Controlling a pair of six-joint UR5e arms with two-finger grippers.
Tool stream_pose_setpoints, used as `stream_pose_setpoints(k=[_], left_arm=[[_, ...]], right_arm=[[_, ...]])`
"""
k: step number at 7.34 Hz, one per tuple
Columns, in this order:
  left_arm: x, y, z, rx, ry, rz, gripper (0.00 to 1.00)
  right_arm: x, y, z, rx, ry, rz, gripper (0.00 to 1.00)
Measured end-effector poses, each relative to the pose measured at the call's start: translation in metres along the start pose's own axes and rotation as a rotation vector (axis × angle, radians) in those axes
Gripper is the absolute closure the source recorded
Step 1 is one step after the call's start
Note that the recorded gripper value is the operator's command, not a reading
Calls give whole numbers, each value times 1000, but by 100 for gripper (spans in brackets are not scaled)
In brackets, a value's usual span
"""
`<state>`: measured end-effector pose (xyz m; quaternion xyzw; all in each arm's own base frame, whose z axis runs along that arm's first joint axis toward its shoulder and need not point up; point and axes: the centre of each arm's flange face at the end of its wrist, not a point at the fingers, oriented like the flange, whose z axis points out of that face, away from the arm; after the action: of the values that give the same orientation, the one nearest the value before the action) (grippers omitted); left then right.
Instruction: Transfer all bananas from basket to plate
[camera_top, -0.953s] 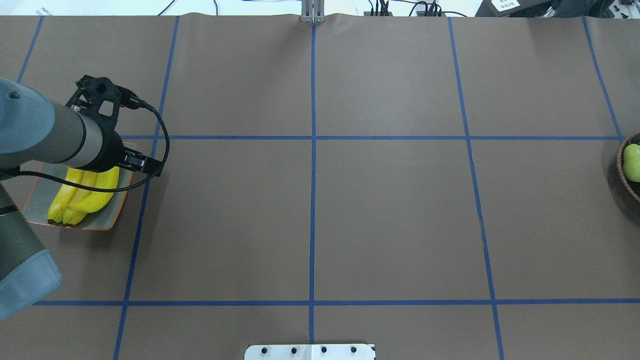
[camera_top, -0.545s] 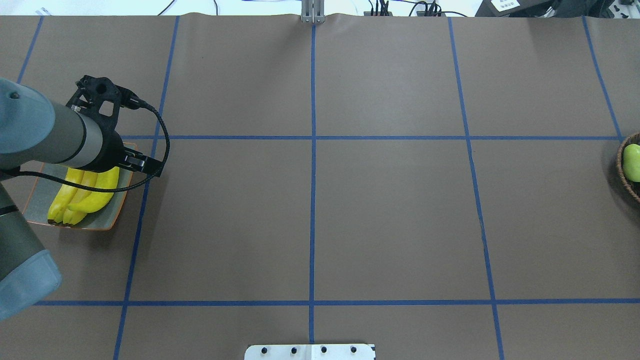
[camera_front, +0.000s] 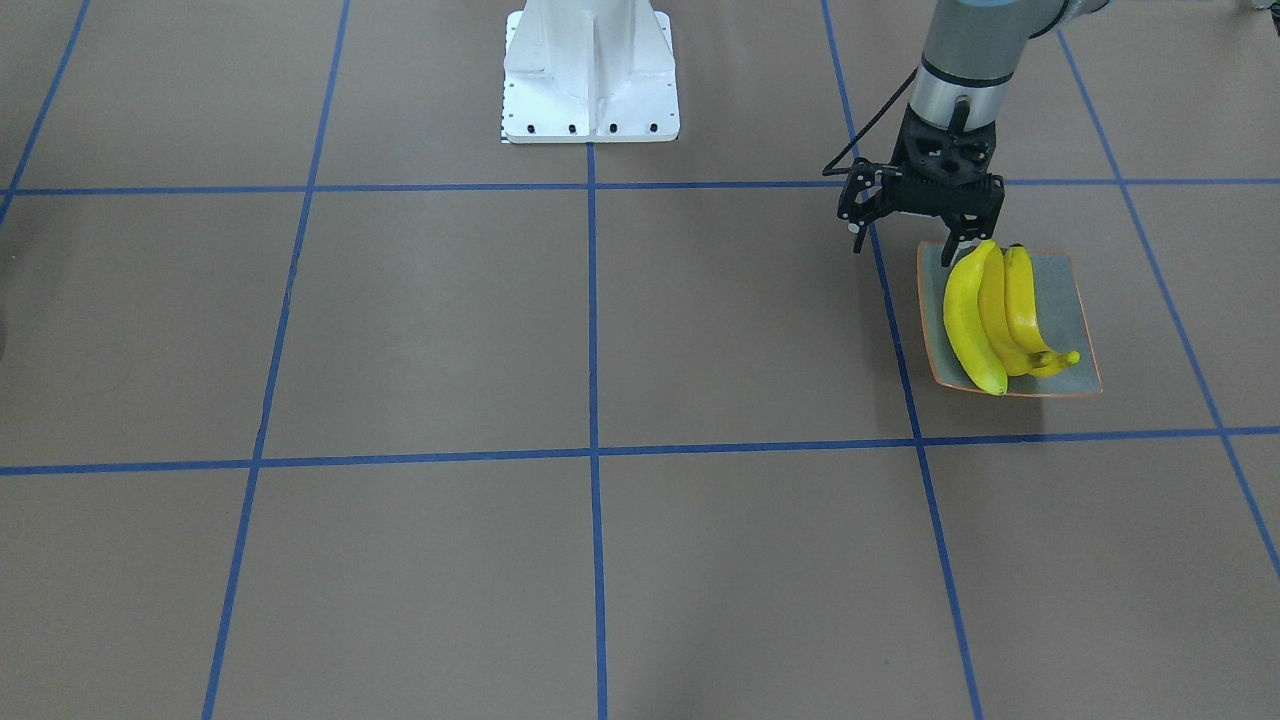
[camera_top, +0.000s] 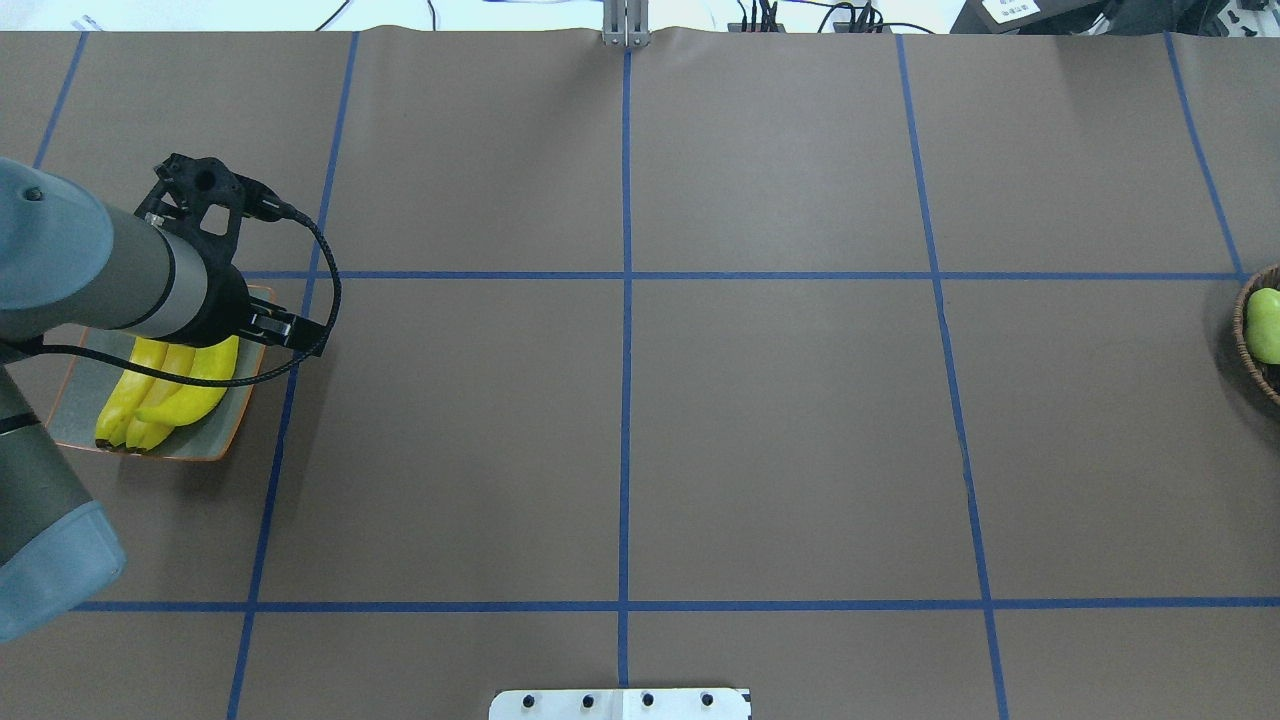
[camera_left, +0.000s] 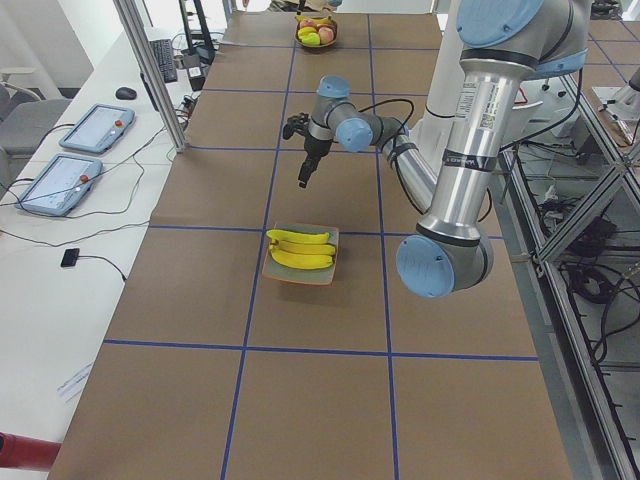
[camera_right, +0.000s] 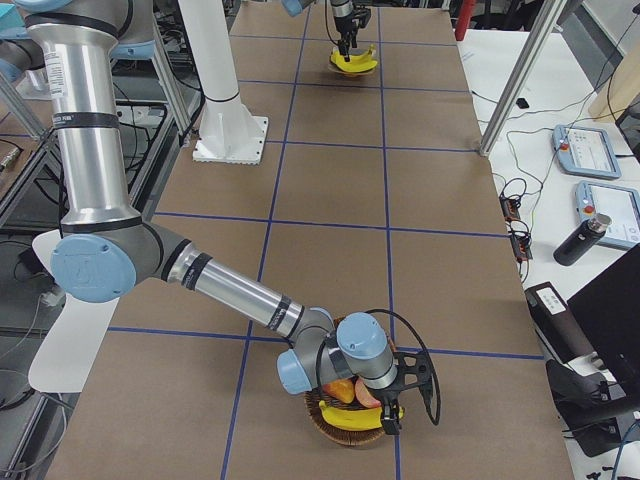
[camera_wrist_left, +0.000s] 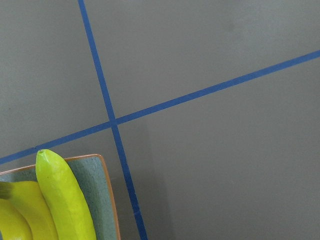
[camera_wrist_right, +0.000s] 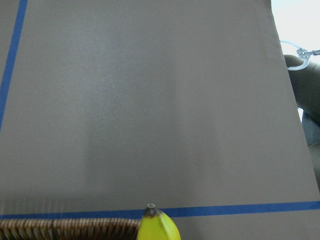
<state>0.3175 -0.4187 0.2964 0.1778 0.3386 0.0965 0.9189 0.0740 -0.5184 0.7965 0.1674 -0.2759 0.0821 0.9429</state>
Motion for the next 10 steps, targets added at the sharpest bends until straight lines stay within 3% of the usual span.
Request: stream_pose_setpoints(k=[4, 7, 10], left_arm=[[6, -5, -1, 6, 7, 5, 0], [10, -7, -2, 10, 12, 8, 0], [13, -11, -1, 12, 14, 9, 0]], right_arm=[[-6, 5, 22, 4, 109, -1, 8], [-27, 5, 37, -9, 127, -40, 22], [-25, 17, 45, -13, 187, -67, 22]])
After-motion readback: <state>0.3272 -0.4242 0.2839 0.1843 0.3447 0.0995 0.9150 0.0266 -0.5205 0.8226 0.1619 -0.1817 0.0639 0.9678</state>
